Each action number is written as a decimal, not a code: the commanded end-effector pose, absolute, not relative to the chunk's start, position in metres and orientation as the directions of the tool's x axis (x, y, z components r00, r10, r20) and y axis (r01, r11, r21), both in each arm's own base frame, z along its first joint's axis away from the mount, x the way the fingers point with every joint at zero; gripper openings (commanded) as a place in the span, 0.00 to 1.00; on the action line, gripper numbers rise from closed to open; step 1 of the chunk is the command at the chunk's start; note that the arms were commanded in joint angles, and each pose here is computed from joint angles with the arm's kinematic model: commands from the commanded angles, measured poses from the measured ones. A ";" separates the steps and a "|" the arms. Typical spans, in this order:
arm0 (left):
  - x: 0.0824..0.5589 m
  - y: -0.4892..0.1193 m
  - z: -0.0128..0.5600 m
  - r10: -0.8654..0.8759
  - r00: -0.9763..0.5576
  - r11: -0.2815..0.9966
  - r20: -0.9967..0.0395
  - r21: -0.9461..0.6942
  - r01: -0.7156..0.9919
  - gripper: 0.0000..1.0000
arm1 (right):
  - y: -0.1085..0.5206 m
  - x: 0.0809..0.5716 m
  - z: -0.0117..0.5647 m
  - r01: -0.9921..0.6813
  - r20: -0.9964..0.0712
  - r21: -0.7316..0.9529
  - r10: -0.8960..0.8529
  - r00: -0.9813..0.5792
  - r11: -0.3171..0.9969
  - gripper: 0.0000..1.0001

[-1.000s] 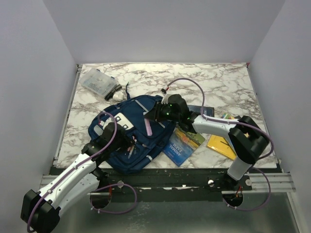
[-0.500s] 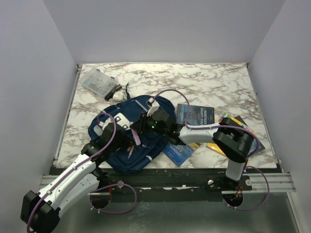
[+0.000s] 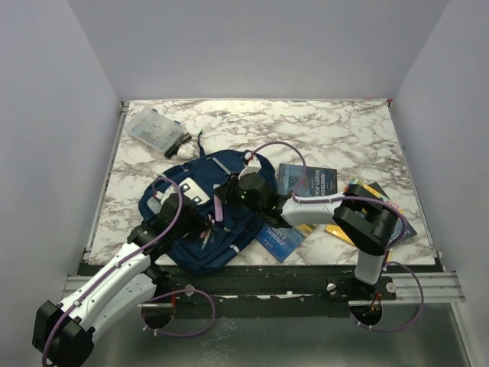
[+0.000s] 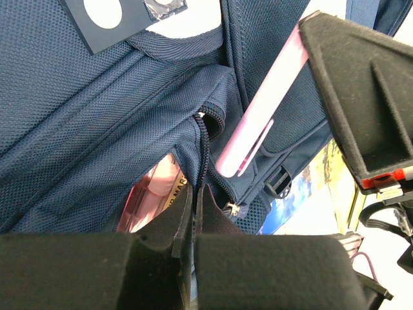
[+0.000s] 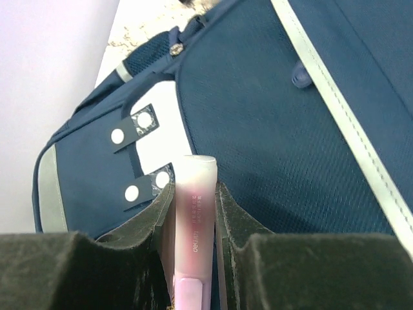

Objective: Pack the student bag
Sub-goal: Place the stationery in the student bag.

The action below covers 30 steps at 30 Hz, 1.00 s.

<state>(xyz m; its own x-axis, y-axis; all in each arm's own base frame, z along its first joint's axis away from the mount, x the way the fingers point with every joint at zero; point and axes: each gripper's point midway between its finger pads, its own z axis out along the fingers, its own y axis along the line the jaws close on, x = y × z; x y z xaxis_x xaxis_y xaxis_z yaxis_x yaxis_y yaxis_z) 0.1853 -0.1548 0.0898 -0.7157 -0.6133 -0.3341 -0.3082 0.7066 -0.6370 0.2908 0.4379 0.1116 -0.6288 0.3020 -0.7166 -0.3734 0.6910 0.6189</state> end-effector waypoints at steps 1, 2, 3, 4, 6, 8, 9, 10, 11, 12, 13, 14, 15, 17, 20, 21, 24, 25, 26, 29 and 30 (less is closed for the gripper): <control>0.192 -0.162 0.105 -0.622 -0.707 0.683 -0.337 -0.676 -0.279 0.00 | 0.433 0.275 0.085 -0.185 -0.603 0.657 0.361 -0.711 0.731 0.01; 0.192 -0.162 0.104 -0.627 -0.705 0.678 -0.332 -0.678 -0.284 0.00 | 0.433 0.267 0.080 -0.159 -0.580 0.655 0.358 -0.732 0.738 0.01; 0.193 -0.162 0.104 -0.631 -0.703 0.674 -0.327 -0.681 -0.288 0.00 | 0.433 0.257 0.076 -0.134 -0.566 0.654 0.364 -0.739 0.745 0.01; 0.193 -0.163 0.104 -0.633 -0.702 0.671 -0.326 -0.684 -0.287 0.00 | 0.433 0.249 0.073 -0.119 -0.560 0.650 0.366 -0.743 0.751 0.01; 0.196 -0.164 0.106 -0.629 -0.701 0.674 -0.335 -0.685 -0.277 0.00 | 0.434 0.234 0.068 -0.115 -0.559 0.641 0.360 -0.747 0.759 0.01; 0.197 -0.164 0.106 -0.625 -0.703 0.679 -0.339 -0.681 -0.275 0.00 | 0.435 0.222 0.063 -0.125 -0.543 0.636 0.327 -0.773 0.761 0.01; 0.197 -0.165 0.106 -0.627 -0.703 0.677 -0.335 -0.681 -0.280 0.00 | 0.433 0.216 0.059 -0.117 -0.521 0.637 0.314 -0.794 0.762 0.01; 0.198 -0.166 0.105 -0.627 -0.704 0.676 -0.333 -0.682 -0.280 0.00 | 0.429 0.211 0.057 -0.113 -0.507 0.636 0.303 -0.807 0.764 0.07; 0.199 -0.168 0.106 -0.623 -0.708 0.675 -0.332 -0.685 -0.273 0.00 | 0.429 0.204 0.060 -0.137 -0.499 0.647 0.281 -0.820 0.750 0.15; 0.199 -0.168 0.107 -0.617 -0.712 0.679 -0.335 -0.684 -0.267 0.00 | 0.426 0.199 0.062 -0.166 -0.504 0.653 0.260 -0.824 0.739 0.27; 0.199 -0.169 0.108 -0.613 -0.714 0.681 -0.338 -0.684 -0.261 0.00 | 0.424 0.195 0.070 -0.205 -0.519 0.661 0.242 -0.820 0.722 0.35; 0.199 -0.169 0.108 -0.611 -0.715 0.683 -0.340 -0.682 -0.260 0.00 | 0.421 0.190 0.075 -0.250 -0.536 0.664 0.215 -0.817 0.705 0.37; 0.198 -0.168 0.107 -0.614 -0.713 0.682 -0.339 -0.682 -0.263 0.00 | 0.419 0.186 0.082 -0.285 -0.552 0.670 0.203 -0.809 0.685 0.39; 0.197 -0.166 0.105 -0.625 -0.706 0.674 -0.332 -0.687 -0.273 0.00 | 0.415 0.180 0.091 -0.325 -0.565 0.666 0.169 -0.808 0.672 0.45; 0.196 -0.166 0.104 -0.612 -0.714 0.683 -0.341 -0.683 -0.259 0.00 | 0.415 0.173 0.093 -0.371 -0.554 0.667 0.097 -0.827 0.647 0.60; 0.194 -0.166 0.103 -0.611 -0.716 0.684 -0.338 -0.681 -0.262 0.00 | 0.412 0.177 0.094 -0.378 -0.560 0.662 0.092 -0.824 0.648 0.66; 0.192 -0.166 0.101 -0.616 -0.716 0.677 -0.328 -0.686 -0.267 0.00 | 0.403 0.199 0.099 -0.398 -0.590 0.644 0.093 -0.802 0.654 0.79; 0.191 -0.165 0.100 -0.614 -0.718 0.678 -0.329 -0.685 -0.266 0.00 | 0.404 0.205 0.100 -0.423 -0.587 0.652 0.066 -0.807 0.629 0.81; 0.191 -0.166 0.101 -0.612 -0.719 0.678 -0.329 -0.687 -0.263 0.00 | 0.405 0.215 0.103 -0.440 -0.594 0.654 0.056 -0.803 0.615 0.81; 0.190 -0.165 0.100 -0.620 -0.715 0.670 -0.324 -0.693 -0.267 0.00 | 0.403 0.245 0.107 -0.483 -0.621 0.642 0.034 -0.783 0.595 0.78; 0.187 -0.167 0.101 -0.614 -0.724 0.665 -0.314 -0.700 -0.260 0.00 | 0.401 0.256 0.111 -0.489 -0.631 0.642 0.044 -0.775 0.591 0.74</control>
